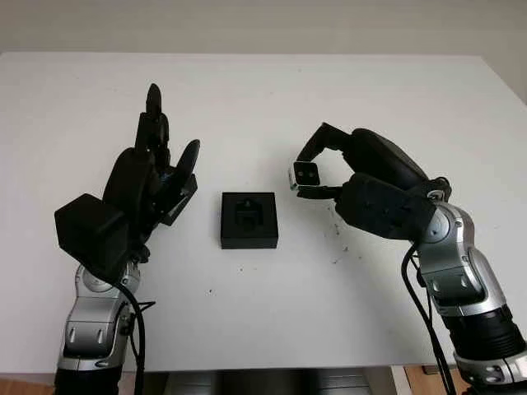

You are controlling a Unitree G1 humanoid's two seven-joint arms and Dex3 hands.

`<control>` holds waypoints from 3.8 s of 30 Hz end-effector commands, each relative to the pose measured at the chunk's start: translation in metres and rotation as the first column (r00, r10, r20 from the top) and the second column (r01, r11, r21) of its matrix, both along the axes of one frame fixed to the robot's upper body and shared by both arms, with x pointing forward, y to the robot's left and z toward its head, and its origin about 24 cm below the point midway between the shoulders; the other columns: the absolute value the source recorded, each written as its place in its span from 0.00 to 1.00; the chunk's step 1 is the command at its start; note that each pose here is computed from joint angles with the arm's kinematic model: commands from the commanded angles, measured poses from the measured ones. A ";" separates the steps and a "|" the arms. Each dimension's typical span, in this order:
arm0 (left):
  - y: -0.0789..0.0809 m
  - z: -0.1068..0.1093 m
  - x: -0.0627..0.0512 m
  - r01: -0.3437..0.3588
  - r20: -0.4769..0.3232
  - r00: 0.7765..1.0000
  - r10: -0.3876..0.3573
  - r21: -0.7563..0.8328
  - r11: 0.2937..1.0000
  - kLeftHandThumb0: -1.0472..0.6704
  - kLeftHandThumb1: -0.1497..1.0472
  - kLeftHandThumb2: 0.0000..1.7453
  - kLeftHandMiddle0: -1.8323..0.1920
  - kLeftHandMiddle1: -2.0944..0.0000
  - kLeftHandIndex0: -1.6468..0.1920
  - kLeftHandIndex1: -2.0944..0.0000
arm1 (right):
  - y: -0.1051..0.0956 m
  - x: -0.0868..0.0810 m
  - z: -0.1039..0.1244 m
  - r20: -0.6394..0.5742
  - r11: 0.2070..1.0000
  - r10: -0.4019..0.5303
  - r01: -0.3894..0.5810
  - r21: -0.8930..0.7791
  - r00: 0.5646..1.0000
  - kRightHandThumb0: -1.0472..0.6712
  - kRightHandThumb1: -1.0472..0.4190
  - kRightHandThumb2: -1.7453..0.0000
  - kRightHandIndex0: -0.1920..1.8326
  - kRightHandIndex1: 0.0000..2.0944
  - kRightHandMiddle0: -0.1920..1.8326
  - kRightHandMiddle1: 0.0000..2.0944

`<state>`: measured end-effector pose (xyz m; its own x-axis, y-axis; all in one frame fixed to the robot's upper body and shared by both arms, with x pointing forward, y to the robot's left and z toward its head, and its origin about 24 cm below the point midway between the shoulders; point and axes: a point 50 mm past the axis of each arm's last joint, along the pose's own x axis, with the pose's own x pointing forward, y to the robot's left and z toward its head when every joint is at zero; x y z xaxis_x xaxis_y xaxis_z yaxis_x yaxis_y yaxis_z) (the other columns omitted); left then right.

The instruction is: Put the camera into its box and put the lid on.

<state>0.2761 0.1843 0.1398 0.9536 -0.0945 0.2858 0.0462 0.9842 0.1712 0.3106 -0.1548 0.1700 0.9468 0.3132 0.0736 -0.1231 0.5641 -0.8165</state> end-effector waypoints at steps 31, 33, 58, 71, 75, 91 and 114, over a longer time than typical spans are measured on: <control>-0.008 0.005 0.002 0.004 0.010 1.000 -0.004 -0.032 0.999 0.22 1.00 0.25 1.00 1.00 1.00 1.00 | 0.064 -0.021 -0.003 -0.025 0.992 -0.041 0.043 0.117 0.999 0.40 0.01 0.97 0.26 0.04 0.21 0.85; -0.008 0.004 0.002 0.005 0.012 1.000 -0.004 -0.029 1.000 0.22 1.00 0.25 1.00 1.00 1.00 1.00 | 0.065 -0.023 -0.003 -0.025 0.994 -0.049 0.052 0.098 0.998 0.41 0.01 0.97 0.26 0.04 0.21 0.86; -0.009 0.006 0.001 0.005 0.024 1.000 -0.004 -0.046 0.999 0.23 1.00 0.24 1.00 1.00 1.00 1.00 | 0.066 -0.025 -0.014 -0.087 0.998 0.026 -0.031 -0.057 0.996 0.40 0.01 0.97 0.29 0.04 0.24 0.87; -0.010 0.008 0.000 -0.001 0.034 0.999 0.002 -0.035 0.999 0.23 1.00 0.25 1.00 1.00 1.00 1.00 | 0.067 -0.022 -0.022 -0.111 0.997 0.037 -0.044 -0.064 0.993 0.39 0.00 0.97 0.29 0.04 0.24 0.87; -0.010 0.008 0.000 0.001 0.037 0.999 0.000 -0.031 1.000 0.23 1.00 0.25 1.00 1.00 1.00 1.00 | 0.068 -0.021 -0.025 -0.113 0.996 0.030 -0.039 -0.075 0.993 0.38 0.00 0.97 0.30 0.03 0.23 0.88; -0.011 0.007 0.002 0.009 0.036 0.999 -0.008 -0.038 0.999 0.22 1.00 0.23 1.00 1.00 1.00 1.00 | 0.076 -0.024 -0.036 -0.130 1.000 0.003 -0.006 -0.021 0.992 0.39 0.00 0.94 0.30 0.03 0.21 0.90; -0.009 0.007 0.003 0.012 0.029 1.000 -0.011 -0.047 0.999 0.20 1.00 0.20 1.00 1.00 1.00 1.00 | 0.081 -0.038 -0.052 -0.159 1.000 -0.024 0.021 -0.019 0.987 0.38 0.00 0.90 0.29 0.02 0.20 0.93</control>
<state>0.2781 0.1751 0.1423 0.9504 -0.0884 0.2982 0.0526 0.9906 0.1260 0.2768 -0.0759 0.1232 0.9555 0.2878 -0.0645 -0.2205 0.5519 -0.8042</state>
